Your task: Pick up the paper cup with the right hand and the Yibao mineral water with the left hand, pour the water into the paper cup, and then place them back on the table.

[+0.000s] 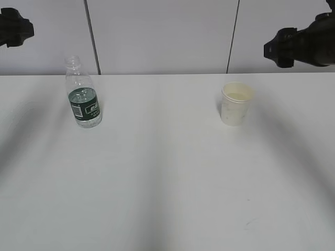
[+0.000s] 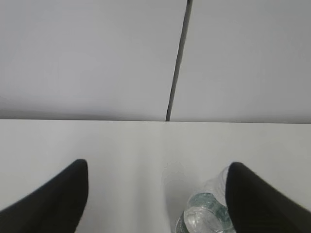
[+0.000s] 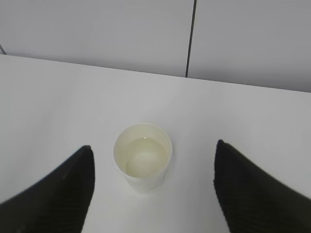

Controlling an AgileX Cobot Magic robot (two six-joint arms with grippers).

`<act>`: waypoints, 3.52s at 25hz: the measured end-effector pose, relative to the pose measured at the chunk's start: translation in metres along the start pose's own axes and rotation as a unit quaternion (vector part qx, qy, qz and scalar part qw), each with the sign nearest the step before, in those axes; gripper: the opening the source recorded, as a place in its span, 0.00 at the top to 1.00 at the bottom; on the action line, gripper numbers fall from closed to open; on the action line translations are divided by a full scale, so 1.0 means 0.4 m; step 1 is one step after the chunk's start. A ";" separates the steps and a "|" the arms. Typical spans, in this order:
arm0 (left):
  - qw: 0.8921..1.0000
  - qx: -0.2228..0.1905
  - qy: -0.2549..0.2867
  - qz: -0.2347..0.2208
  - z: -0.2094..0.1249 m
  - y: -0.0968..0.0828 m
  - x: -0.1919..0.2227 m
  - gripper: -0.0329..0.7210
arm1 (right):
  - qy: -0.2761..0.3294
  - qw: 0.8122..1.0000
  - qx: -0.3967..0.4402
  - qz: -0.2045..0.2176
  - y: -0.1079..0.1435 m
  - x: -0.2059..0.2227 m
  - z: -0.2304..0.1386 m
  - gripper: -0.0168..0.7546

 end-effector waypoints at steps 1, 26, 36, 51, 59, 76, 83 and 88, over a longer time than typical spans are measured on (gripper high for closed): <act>1.000 -0.001 0.003 0.004 0.001 0.003 -0.005 0.25 | 0.009 1.000 0.000 -0.001 -0.001 -0.001 -0.003 0.21; 0.925 -0.056 0.372 0.055 -0.074 0.014 -0.162 0.33 | 0.307 0.951 0.008 -0.028 -0.019 -0.165 -0.012 0.21; 0.896 -0.026 0.441 0.050 -0.108 0.016 -0.206 0.36 | 0.362 0.932 0.013 -0.028 -0.017 -0.193 -0.047 0.21; 0.910 -0.013 0.413 0.036 -0.165 0.013 -0.395 0.36 | 0.344 0.938 0.044 -0.003 0.007 -0.362 -0.137 0.22; 0.937 -0.032 0.349 0.009 -0.207 -0.007 -0.551 0.36 | 0.272 0.961 0.044 0.001 0.006 -0.542 -0.223 0.22; 0.982 -0.034 0.187 -0.014 -0.338 -0.011 -0.766 0.36 | 0.114 0.993 0.036 -0.004 -0.005 -0.715 -0.408 0.22; 0.991 -0.027 0.128 -0.018 -0.392 -0.008 -0.804 0.36 | 0.076 0.997 0.028 -0.004 -0.007 -0.718 -0.473 0.22; 0.993 -0.017 0.114 -0.019 -0.411 -0.006 -0.808 0.36 | 0.028 0.999 0.020 -0.016 -0.017 -0.709 -0.464 0.22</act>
Point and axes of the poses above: a point on each arm's last joint axis where the gripper is mounted, x pointing out along that axis toward the gripper, y along the wrist's bending axis when the last joint is at zero, z = x × y, the point moved 6 cm from there along x, pointing out along that axis toward the gripper, and after that the axes turned 1 degree about x, right-handed, at the moved point
